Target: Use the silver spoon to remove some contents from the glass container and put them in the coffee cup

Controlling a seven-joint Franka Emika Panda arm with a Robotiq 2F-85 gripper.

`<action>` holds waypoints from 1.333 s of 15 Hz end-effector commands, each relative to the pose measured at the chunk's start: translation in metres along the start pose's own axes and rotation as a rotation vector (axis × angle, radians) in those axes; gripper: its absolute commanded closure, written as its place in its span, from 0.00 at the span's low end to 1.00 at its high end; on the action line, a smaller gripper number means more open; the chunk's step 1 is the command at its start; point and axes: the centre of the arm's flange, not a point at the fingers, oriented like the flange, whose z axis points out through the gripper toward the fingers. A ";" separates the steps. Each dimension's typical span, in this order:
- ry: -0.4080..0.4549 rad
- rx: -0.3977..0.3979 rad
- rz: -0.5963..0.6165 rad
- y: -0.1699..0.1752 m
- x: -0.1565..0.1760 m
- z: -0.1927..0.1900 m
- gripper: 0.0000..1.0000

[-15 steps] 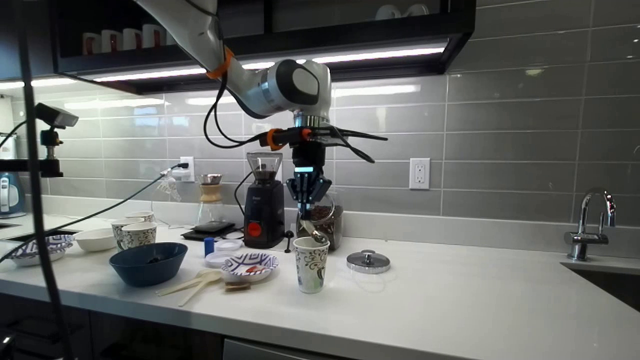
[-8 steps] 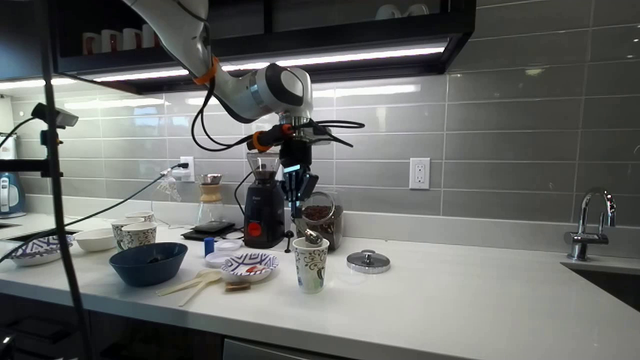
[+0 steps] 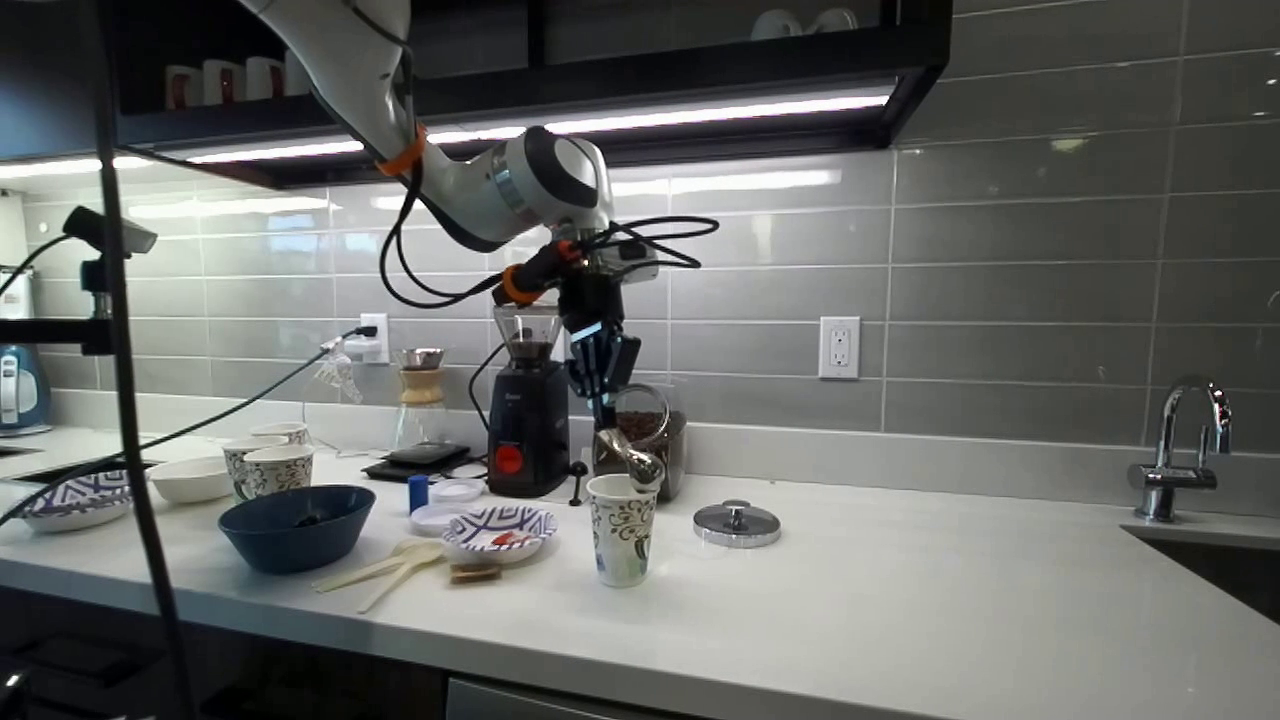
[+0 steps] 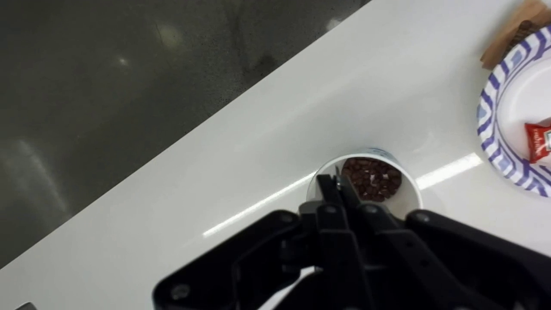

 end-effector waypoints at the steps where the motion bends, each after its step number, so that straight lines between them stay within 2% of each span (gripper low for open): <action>1: 0.026 -0.022 0.019 -0.006 -0.001 -0.010 0.99; 3: 0.014 0.016 0.004 -0.009 -0.003 -0.015 0.99; 7: 0.000 0.173 0.005 0.008 -0.020 -0.044 0.99; 10: 0.011 0.359 0.013 0.045 -0.034 -0.058 0.99; 13: 0.046 0.524 0.027 0.090 -0.032 -0.045 0.99; 16: 0.084 0.682 0.037 0.117 -0.013 -0.023 0.99; 20: 0.114 0.900 0.038 0.112 0.019 0.000 0.99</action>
